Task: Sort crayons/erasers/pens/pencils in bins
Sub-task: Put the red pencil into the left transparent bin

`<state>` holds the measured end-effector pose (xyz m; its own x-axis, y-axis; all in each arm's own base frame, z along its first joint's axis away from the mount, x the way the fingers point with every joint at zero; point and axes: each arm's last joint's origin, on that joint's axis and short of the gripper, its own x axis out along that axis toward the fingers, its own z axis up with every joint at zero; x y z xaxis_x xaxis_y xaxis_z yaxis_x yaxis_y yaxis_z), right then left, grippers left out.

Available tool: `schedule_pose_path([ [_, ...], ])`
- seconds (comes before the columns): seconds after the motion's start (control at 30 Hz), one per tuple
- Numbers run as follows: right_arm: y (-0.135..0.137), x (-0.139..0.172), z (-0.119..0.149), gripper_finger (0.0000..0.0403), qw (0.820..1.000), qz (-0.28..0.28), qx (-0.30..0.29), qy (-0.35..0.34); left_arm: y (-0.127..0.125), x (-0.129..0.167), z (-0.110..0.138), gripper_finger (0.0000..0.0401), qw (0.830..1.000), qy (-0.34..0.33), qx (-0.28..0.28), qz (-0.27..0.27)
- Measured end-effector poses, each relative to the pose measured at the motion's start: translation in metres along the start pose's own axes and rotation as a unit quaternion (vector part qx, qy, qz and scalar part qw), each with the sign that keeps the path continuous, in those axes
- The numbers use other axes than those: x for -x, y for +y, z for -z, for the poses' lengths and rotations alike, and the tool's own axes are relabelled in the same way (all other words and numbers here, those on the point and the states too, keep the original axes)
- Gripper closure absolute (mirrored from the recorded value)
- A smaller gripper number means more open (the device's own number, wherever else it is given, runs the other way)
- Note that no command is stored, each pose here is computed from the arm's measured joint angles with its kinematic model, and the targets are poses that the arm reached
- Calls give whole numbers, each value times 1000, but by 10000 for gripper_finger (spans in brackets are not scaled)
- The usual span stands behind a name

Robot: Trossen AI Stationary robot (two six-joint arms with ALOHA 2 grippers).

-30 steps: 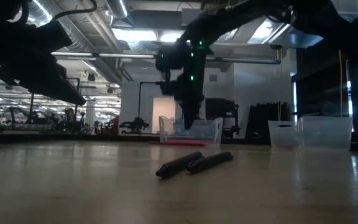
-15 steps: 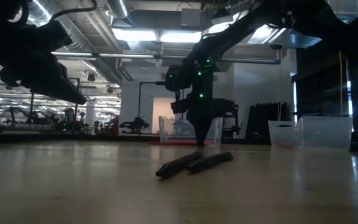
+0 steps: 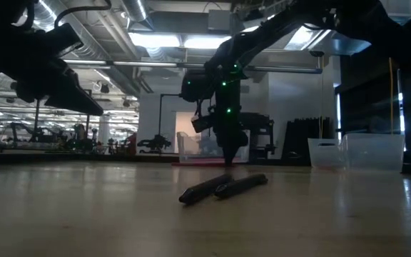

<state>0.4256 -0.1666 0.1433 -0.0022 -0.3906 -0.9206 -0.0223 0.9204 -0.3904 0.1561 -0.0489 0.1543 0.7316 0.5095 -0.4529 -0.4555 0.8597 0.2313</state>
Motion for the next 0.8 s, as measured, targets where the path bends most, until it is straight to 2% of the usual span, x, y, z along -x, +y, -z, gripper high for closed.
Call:
schedule_pose_path([
  [0.4, -28, -12, 11, 274, 990, -119, -48, -55, 6, -6, -2, 301, 1000, 9, -6, -16],
  [0.6, -22, -11, 14, 274, 982, -177, -40, -52, 5, -6, -1, 301, 1000, 12, -2, -7],
  [0.8, -7, 0, 13, 273, 984, -173, -12, -26, 5, -6, -1, 301, 1000, 13, 7, -5],
])
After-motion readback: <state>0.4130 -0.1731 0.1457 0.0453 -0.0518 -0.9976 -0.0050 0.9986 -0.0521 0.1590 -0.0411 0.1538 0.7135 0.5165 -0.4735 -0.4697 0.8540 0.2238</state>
